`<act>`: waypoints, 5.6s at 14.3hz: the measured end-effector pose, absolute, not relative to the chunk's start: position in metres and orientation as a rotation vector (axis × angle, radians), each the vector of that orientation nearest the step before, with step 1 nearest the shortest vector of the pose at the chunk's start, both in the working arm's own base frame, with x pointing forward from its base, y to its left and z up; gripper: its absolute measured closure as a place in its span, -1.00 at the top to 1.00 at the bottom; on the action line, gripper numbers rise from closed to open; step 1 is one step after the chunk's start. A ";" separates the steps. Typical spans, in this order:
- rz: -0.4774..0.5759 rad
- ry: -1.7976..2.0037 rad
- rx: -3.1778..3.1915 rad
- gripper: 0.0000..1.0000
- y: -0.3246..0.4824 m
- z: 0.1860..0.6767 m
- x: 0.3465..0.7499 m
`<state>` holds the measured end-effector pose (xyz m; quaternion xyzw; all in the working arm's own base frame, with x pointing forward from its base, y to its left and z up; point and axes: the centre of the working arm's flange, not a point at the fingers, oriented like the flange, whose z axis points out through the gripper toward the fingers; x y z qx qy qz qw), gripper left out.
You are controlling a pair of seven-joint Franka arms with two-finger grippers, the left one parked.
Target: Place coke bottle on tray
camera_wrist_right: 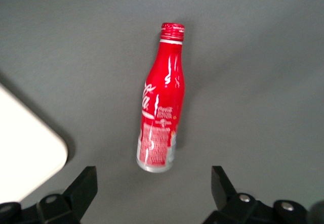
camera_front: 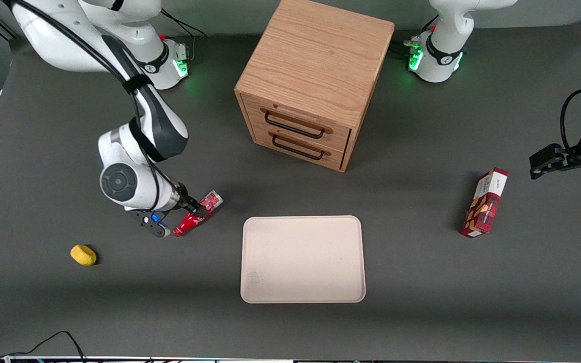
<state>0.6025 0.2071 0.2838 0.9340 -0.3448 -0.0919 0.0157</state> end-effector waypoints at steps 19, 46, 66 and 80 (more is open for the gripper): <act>-0.189 -1.299 2.803 0.12 0.186 0.187 0.603; 0.132 0.256 3.329 0.12 0.366 0.215 0.705; 0.271 0.198 3.333 1.00 0.346 0.221 0.725; 0.195 0.005 3.194 1.00 0.155 0.441 0.659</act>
